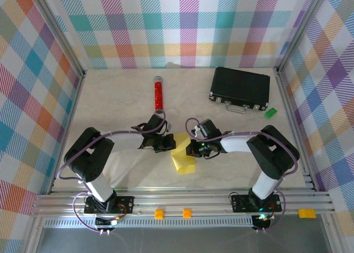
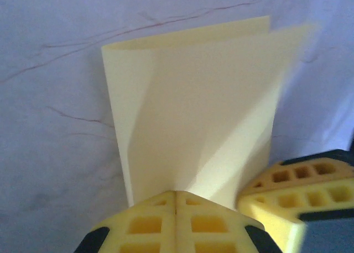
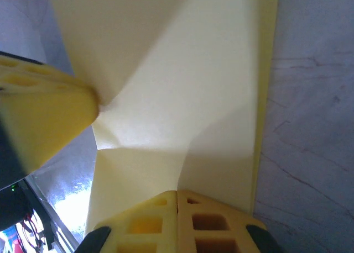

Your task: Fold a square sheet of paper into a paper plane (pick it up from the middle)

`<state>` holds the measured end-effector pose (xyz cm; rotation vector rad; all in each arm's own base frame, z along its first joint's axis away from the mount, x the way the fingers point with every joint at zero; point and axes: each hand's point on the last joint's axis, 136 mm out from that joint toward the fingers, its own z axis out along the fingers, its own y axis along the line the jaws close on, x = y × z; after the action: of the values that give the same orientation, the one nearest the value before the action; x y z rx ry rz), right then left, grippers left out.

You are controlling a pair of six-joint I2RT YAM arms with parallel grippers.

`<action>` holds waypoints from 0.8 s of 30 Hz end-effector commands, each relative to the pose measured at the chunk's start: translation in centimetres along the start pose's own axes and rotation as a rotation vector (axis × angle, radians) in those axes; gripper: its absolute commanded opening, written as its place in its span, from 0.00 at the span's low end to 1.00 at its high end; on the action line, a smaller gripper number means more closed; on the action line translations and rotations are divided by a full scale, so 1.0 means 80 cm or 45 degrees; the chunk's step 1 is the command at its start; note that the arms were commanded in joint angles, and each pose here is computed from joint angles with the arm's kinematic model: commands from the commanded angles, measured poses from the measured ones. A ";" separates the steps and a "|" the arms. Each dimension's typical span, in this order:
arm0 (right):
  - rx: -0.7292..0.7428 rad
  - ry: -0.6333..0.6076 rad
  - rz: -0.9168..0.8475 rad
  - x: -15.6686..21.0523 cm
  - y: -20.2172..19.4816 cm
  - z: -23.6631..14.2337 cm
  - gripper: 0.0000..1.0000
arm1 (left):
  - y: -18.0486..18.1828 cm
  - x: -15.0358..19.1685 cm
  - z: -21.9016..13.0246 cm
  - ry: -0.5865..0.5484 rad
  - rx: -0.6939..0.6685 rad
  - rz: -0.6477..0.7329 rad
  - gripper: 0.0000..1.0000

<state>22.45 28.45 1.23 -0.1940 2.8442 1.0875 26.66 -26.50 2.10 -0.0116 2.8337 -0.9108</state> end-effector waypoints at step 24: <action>0.261 0.118 0.166 0.051 -0.074 0.003 0.00 | -0.002 -0.036 0.004 -0.004 0.022 -0.032 0.00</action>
<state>22.46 28.41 1.21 -0.1694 2.8428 1.0951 29.02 -27.21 3.40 -0.0224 2.8066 -0.9494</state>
